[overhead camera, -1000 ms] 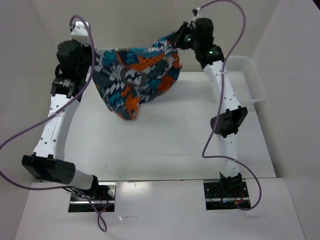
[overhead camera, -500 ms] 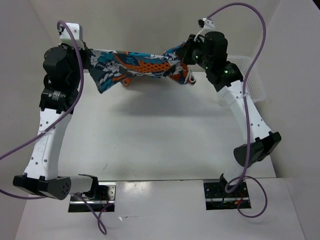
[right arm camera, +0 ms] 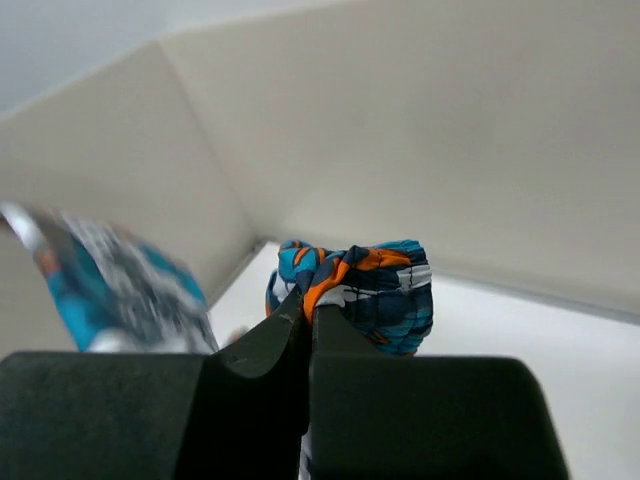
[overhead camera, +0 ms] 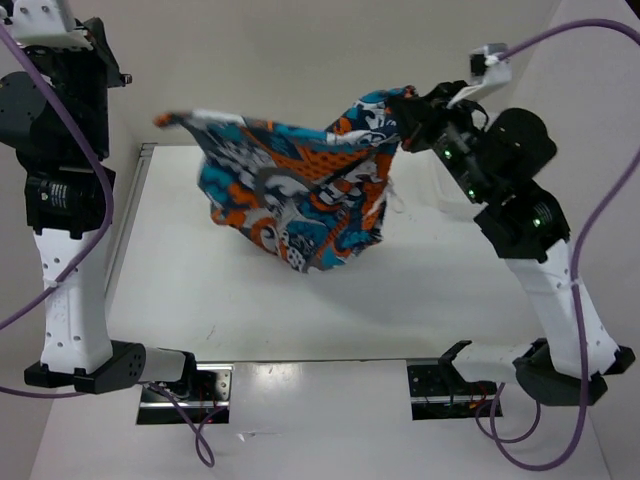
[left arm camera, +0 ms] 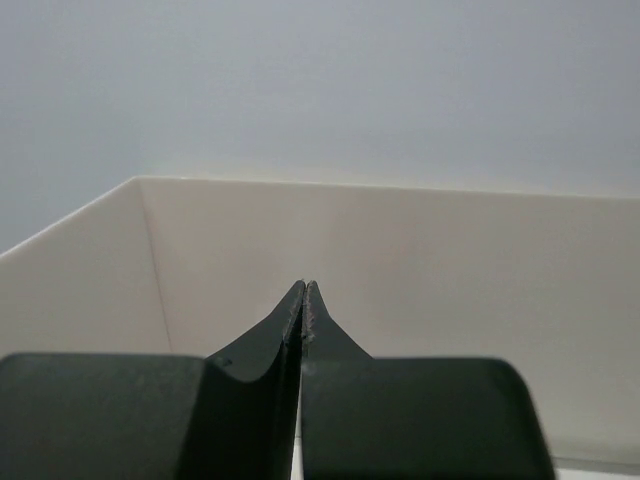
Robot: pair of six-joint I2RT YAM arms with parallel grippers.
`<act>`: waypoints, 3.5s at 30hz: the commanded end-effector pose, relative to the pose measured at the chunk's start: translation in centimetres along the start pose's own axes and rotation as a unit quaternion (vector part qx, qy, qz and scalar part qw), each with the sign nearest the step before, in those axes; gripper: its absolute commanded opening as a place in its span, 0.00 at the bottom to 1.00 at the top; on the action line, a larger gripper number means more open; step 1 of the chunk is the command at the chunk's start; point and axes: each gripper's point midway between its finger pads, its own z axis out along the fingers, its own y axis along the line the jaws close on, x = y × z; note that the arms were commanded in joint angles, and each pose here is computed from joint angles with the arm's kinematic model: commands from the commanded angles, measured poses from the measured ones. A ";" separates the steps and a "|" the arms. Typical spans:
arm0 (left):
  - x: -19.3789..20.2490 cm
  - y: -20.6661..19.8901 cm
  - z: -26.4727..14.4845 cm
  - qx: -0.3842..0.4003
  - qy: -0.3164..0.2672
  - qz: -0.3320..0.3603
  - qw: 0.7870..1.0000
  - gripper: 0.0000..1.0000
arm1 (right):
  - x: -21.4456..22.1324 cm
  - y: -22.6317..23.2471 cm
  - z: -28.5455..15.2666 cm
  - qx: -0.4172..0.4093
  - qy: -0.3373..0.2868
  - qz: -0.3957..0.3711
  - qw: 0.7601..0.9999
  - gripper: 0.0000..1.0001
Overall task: Fold and stack the shorts
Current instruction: Fold the shorts
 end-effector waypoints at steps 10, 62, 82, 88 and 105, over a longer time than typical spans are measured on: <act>22.7 -13.4 -11.2 0.315 0.354 -0.013 0.881 0.04 | 7.9 -1.3 5.9 -0.003 0.083 0.008 0.997 0.00; 45.9 -36.3 -37.3 0.675 0.381 -0.084 0.627 0.97 | 15.0 -18.5 7.5 0.223 0.049 0.185 0.956 0.00; 48.6 -38.8 -38.1 0.682 0.371 -0.082 0.625 0.42 | 14.1 -17.0 6.8 0.183 0.045 0.191 0.963 0.00; 47.2 -38.7 -35.2 0.647 0.378 -0.058 0.660 0.00 | 14.5 -17.3 6.9 0.184 0.051 0.180 0.965 0.00; 21.0 -8.5 3.4 0.238 0.207 -0.003 0.949 0.00 | 1.3 -14.6 12.2 0.086 -0.024 0.078 0.993 0.00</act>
